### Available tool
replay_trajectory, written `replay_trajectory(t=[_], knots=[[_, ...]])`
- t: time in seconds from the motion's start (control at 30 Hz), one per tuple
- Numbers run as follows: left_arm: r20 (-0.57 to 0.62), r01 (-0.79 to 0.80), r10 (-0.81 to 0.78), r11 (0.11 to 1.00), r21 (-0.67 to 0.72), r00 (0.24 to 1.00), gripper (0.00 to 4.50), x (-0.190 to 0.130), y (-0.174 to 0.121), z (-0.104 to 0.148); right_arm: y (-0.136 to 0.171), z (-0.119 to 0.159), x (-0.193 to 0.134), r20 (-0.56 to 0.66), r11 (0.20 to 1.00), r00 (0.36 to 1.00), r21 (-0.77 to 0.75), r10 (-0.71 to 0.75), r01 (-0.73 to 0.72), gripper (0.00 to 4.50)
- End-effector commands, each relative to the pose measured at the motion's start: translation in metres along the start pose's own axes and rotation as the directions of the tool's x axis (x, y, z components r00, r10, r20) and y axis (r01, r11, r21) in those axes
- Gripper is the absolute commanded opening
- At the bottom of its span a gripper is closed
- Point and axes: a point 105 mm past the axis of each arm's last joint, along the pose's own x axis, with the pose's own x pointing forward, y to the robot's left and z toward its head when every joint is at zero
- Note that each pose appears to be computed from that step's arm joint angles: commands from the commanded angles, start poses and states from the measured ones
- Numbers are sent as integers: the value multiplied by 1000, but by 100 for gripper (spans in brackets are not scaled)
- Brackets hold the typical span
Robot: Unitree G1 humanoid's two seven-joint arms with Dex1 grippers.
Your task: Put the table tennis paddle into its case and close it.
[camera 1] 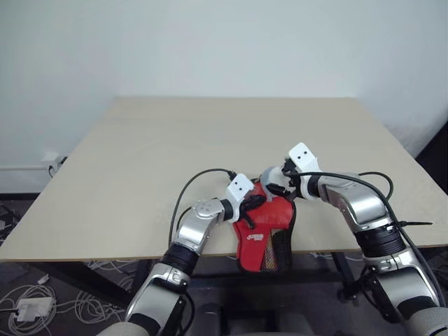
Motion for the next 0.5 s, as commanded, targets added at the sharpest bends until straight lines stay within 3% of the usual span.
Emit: replay_trajectory(t=[0.03,0.5], knots=[[-24,21,-22,1000,-15,999,2,7,-4,-4,-8,13,2,33,999,999,-28,-40,41,450],[-118,54,-65,994,-91,991,2,9,-7,-36,-10,12,13,10,999,999,-34,-39,39,450]])
